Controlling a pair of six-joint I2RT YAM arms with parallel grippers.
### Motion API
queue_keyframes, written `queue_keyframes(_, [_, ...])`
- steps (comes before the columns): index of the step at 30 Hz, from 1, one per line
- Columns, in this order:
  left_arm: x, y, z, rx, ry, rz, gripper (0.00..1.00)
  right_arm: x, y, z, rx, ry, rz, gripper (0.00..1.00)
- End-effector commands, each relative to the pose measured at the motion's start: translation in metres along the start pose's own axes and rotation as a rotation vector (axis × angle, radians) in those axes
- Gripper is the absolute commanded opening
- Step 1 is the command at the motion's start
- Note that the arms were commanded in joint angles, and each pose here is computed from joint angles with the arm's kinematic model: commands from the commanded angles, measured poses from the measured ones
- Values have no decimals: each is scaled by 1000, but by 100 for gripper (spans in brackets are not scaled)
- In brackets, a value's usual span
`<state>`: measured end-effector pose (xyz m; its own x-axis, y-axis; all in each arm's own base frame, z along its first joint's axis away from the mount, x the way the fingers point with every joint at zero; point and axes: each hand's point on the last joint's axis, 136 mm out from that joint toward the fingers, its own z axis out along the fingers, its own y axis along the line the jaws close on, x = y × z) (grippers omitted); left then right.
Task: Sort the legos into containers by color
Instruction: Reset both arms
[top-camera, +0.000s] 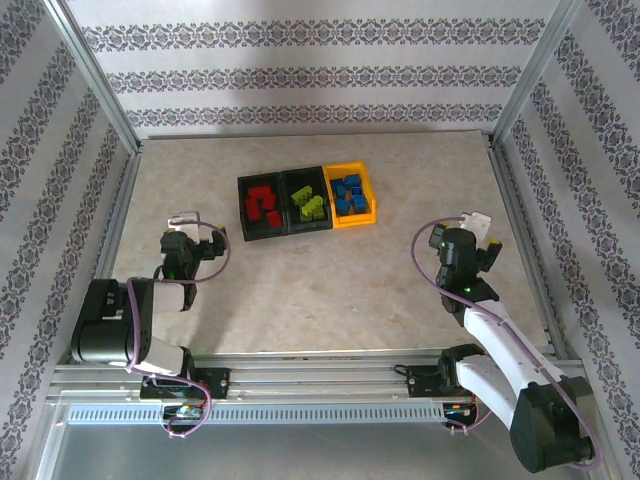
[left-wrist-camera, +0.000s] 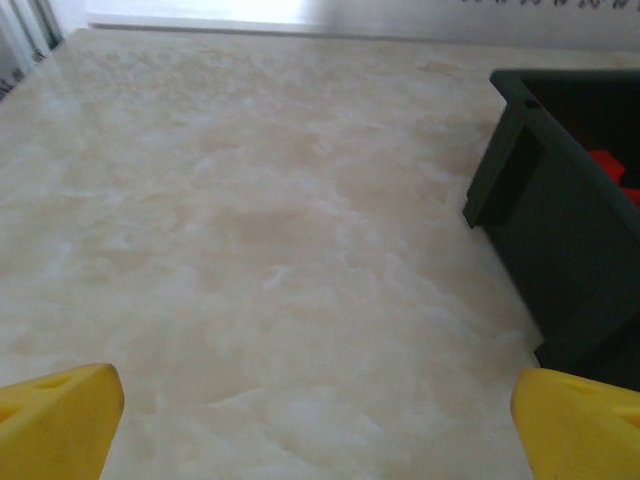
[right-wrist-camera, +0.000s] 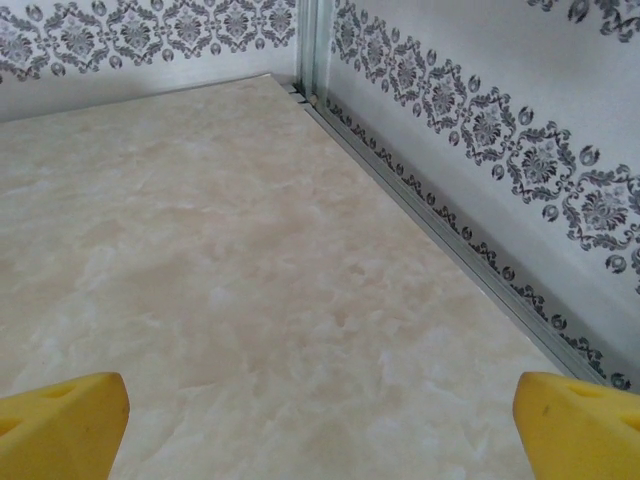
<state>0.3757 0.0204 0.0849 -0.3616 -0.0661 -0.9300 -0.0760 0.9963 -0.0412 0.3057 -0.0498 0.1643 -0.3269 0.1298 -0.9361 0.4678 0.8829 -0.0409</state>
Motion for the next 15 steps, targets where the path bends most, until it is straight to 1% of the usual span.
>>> queue_keyframes(1, [-18, -15, 9, 62, -84, 49, 100, -13, 9, 1, -65, -77, -5, 98])
queue_keyframes(4, [-12, -18, 13, 76, -90, 58, 100, -15, 10, 4, -88, -111, 1, 98])
queue_keyframes(5, [-11, -16, 13, 66, -71, 54, 100, -8, 11, 6, -106, -106, -9, 98])
queue_keyframes(7, [-11, -12, 18, 41, -60, 47, 100, -6, 14, 8, -136, -110, -7, 98])
queue_keyframes(9, [-11, -8, 21, 12, -23, 38, 100, -5, 18, 11, -168, -120, -4, 98])
queue_keyframes(11, [-12, -8, 21, 13, -42, 38, 100, -4, 22, 12, -198, -138, 4, 98])
queue_keyframes(15, [-11, -8, 21, 13, -36, 36, 100, -5, 32, 17, -252, -177, 34, 98])
